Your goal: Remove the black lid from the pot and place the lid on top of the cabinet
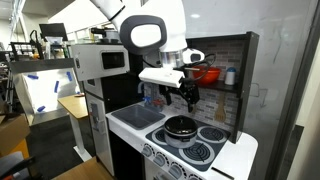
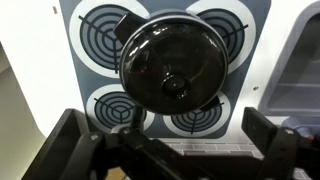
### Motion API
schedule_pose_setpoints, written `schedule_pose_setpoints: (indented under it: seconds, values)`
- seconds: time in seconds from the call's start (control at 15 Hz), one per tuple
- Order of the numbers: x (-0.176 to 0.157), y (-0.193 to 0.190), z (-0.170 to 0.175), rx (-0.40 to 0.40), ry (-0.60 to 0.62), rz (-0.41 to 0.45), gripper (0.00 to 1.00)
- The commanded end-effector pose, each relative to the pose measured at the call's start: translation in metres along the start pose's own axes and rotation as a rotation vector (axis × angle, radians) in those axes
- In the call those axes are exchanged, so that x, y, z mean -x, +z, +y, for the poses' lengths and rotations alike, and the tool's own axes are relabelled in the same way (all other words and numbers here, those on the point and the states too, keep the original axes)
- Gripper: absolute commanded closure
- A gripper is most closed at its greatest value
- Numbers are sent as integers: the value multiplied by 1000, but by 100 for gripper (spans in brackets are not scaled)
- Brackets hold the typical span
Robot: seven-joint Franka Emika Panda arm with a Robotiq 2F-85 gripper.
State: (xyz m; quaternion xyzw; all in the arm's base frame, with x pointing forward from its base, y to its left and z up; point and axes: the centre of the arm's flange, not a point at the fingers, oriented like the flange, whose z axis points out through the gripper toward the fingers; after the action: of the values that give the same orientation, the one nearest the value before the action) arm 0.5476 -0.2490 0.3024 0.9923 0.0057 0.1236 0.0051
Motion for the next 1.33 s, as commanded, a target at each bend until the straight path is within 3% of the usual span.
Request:
schedule_pose_setpoints:
  seconds: [0.0,1.27]
  values:
    - [-4,12,8,8,-14,18,0]
    - [-2,36,19,7,2,-11,0]
